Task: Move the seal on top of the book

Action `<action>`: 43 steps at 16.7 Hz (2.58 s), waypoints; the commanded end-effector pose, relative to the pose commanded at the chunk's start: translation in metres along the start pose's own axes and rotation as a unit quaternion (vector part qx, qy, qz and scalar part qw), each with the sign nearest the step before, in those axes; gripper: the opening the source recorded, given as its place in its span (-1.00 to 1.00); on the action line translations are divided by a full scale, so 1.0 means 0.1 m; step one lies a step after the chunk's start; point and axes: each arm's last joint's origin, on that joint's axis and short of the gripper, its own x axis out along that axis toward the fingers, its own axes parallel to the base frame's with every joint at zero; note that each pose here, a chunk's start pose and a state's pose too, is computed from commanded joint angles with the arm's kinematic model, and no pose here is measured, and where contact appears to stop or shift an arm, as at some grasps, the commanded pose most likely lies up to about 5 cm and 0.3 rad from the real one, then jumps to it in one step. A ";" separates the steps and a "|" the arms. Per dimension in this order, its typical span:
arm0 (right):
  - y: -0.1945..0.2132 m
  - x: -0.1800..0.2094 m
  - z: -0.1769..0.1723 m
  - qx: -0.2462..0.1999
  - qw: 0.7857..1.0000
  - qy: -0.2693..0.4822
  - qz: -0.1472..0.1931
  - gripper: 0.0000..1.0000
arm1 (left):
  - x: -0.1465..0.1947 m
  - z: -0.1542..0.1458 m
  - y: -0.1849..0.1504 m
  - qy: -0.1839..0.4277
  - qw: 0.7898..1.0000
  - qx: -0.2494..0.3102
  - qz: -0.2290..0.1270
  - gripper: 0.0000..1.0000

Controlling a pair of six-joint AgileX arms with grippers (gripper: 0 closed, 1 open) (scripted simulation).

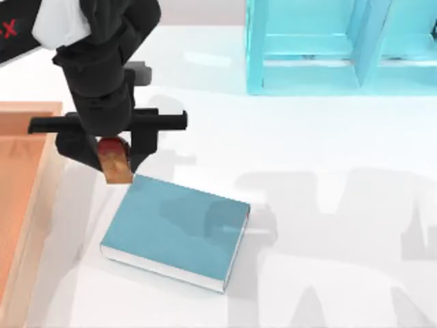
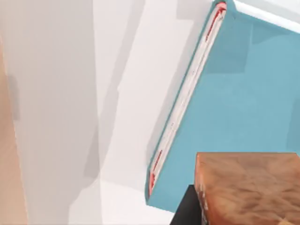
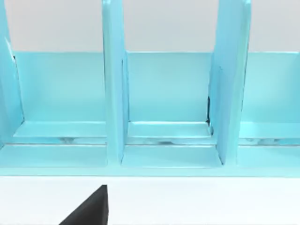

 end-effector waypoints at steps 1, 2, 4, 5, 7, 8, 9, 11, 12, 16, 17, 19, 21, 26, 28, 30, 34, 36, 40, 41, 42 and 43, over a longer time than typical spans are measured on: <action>0.00 0.00 0.00 0.000 1.000 0.000 0.000 1.00 | 0.09 -0.07 -0.18 0.001 1.000 0.004 0.000 -1.00; 0.00 0.00 0.00 0.000 1.000 0.000 0.000 1.00 | 0.17 -0.14 -0.34 0.001 1.000 0.007 0.000 -1.00; 0.00 0.00 0.00 0.000 1.000 0.000 0.000 1.00 | 0.29 -0.27 -0.56 -0.001 1.000 0.009 0.000 -1.00; 0.00 0.00 0.00 0.000 1.000 0.000 0.000 1.00 | 0.32 -0.30 -0.62 -0.002 1.000 0.010 -0.001 -1.00; 0.00 0.00 0.00 0.000 1.000 0.000 0.000 1.00 | 0.34 -0.32 -0.64 -0.003 1.000 0.010 -0.001 -1.00; 0.00 0.00 0.00 0.000 1.000 0.000 0.000 1.00 | 0.34 -0.32 -0.64 -0.003 1.000 0.010 -0.001 -1.00; 0.00 0.00 0.00 0.000 1.000 0.000 0.000 1.00 | 0.34 -0.32 -0.64 -0.003 1.000 0.010 -0.001 -1.00; 0.00 0.00 0.00 0.000 1.000 0.000 0.000 1.00 | 0.31 -0.31 -0.63 -0.004 1.000 0.009 -0.002 -1.00; 0.00 0.00 0.00 0.000 1.000 0.000 0.000 1.00 | 0.30 -0.32 -0.64 -0.004 1.000 0.009 -0.002 -1.00; 0.00 0.00 0.00 0.000 1.000 0.000 0.000 1.00 | 0.29 -0.32 -0.64 -0.003 1.000 0.010 -0.001 -1.00; 0.00 0.00 0.00 0.000 1.000 0.000 0.000 1.00 | 0.29 -0.32 -0.64 -0.003 1.000 0.010 -0.001 -1.00; 0.00 0.00 0.00 0.000 1.000 0.000 0.000 1.00 | 0.29 -0.32 -0.64 -0.003 1.000 0.010 -0.001 -0.70; 0.00 0.00 0.00 0.000 1.000 0.000 0.000 1.00 | 0.29 -0.32 -0.64 -0.003 1.000 0.010 -0.001 -0.40; 0.00 0.00 0.00 0.000 1.000 0.000 0.000 1.00 | 0.29 -0.32 -0.64 -0.003 1.000 0.010 -0.001 0.36; 0.00 0.00 0.00 0.000 1.000 0.000 0.000 1.00 | 0.29 -0.32 -0.64 -0.003 1.000 0.010 -0.001 0.66; 0.00 0.00 0.00 0.000 1.000 0.000 0.000 1.00 | 0.29 -0.32 -0.64 -0.003 1.000 0.010 -0.001 0.96; 0.00 0.00 0.00 0.000 1.000 0.000 0.000 1.00 | 0.29 -0.32 -0.64 -0.003 1.000 0.010 -0.001 1.00; 0.00 0.00 0.00 0.000 1.000 0.000 0.000 1.00 | 0.29 -0.32 -0.64 -0.003 1.000 0.010 -0.001 1.00; 0.00 0.00 0.00 0.000 1.000 0.000 0.000 1.00 | 0.28 -0.32 -0.64 -0.003 1.000 0.009 -0.001 1.00; 0.00 0.00 0.00 0.000 1.000 0.000 0.000 1.00 | 0.25 -0.31 -0.64 -0.003 1.000 0.009 -0.001 1.00; 0.00 0.00 0.00 0.000 1.000 0.000 0.000 1.00 | 0.20 -0.31 -0.64 -0.003 1.000 0.009 0.000 1.00; 0.00 0.00 0.00 0.000 1.000 0.000 0.000 1.00 | 0.14 -0.31 -0.64 -0.003 1.000 0.009 0.000 1.00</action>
